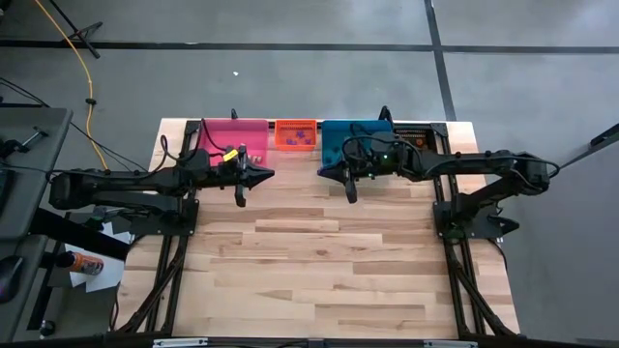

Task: Sort Halloween decoration
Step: Put the violet spider toy into the orange bin, then return to Home Position

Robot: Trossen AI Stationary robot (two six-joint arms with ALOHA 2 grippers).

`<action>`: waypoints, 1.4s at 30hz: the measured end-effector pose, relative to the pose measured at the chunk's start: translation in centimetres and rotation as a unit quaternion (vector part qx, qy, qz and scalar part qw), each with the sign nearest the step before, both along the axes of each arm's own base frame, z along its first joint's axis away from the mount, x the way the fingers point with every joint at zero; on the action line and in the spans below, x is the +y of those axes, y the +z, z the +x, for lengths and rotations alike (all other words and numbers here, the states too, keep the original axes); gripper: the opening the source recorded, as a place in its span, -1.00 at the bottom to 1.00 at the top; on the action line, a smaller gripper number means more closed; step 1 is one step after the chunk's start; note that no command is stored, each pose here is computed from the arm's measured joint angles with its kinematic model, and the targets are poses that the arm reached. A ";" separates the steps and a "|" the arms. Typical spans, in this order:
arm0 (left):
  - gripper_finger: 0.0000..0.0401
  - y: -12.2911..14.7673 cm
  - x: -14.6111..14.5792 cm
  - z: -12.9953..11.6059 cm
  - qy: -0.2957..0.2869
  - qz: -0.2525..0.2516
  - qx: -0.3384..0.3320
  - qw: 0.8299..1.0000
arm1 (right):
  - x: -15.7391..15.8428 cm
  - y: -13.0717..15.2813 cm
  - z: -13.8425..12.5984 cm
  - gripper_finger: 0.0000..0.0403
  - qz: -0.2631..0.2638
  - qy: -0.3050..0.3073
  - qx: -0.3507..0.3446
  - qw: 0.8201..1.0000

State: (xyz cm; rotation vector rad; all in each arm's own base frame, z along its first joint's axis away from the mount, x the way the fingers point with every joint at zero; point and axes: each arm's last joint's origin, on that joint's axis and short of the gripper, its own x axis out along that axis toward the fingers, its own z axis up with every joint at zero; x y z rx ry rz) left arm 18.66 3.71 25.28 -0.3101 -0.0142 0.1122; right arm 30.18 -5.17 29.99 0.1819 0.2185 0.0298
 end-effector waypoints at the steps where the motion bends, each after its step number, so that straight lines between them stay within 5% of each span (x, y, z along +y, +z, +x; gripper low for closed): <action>1: -1.00 0.0 0.0 0.0 0.000 0.000 0.000 1.000 | 0.0 0.0 0.0 -1.00 0.000 0.000 0.000 1.000; 9: -1.00 0.0 0.0 0.0 0.000 -0.013 -0.002 1.000 | -1.2 -3.4 2.0 -1.00 0.033 -0.065 0.058 0.996; 15: -1.00 0.2 0.0 0.0 0.000 -0.012 -0.014 1.000 | -8.1 -5.8 6.4 -1.00 0.107 -0.175 0.085 0.975; 22: -1.00 0.3 0.1 0.0 0.013 -0.011 -0.017 1.000 | -17.6 -7.5 10.8 -1.00 0.205 -0.260 0.183 0.926; 30: -1.00 0.3 0.1 0.0 0.013 -0.011 -0.015 1.000 | -20.2 -9.7 13.5 -0.99 0.280 -0.284 0.307 0.864; 35: -1.00 0.3 0.1 0.0 0.013 -0.011 -0.014 1.000 | -20.6 -9.7 14.2 -0.75 0.290 -0.282 0.310 0.860; 42: -1.00 0.2 0.1 0.0 0.013 -0.012 -0.013 1.000 | -20.9 -8.7 14.3 -0.15 0.280 -0.259 0.300 0.874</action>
